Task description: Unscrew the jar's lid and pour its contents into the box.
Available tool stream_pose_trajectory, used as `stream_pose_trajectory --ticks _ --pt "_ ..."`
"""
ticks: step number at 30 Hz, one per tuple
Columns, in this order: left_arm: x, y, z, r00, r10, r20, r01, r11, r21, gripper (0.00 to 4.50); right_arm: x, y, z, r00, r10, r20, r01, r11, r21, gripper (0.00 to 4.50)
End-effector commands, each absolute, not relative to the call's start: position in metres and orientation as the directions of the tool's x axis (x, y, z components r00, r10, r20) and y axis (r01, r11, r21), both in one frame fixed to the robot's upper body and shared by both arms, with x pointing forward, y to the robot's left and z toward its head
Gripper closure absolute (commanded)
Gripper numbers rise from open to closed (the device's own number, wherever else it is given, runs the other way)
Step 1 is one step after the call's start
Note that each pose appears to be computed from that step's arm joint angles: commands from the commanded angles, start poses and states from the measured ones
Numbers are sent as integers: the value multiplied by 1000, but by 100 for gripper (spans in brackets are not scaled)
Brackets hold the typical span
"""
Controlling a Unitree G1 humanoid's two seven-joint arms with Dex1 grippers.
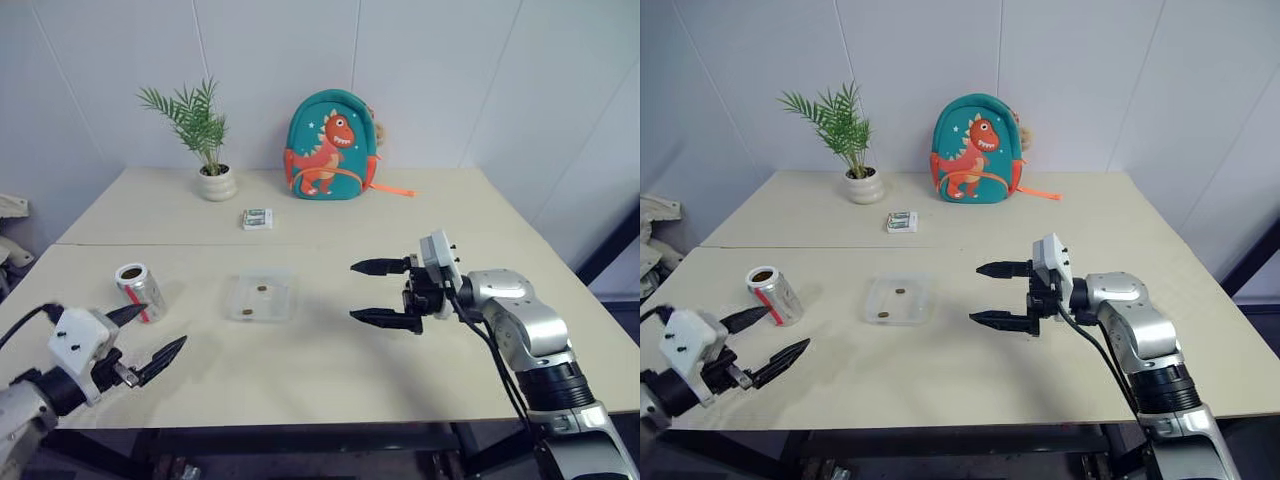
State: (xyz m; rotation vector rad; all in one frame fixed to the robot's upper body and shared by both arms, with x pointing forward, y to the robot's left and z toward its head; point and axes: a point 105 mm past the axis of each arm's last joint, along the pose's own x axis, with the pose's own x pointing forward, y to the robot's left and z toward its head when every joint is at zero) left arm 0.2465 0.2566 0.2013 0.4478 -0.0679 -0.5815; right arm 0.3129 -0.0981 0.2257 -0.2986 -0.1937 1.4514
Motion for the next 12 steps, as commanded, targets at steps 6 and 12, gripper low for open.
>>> stream_pose_trajectory --ticks 6,12 --pt "253 256 233 717 -695 -51 647 636 422 4 303 -122 222 141 979 -144 -904 68 -422 0" --pt "252 270 228 741 -670 -51 627 662 411 4 308 -124 227 209 972 -105 -885 143 -444 0"
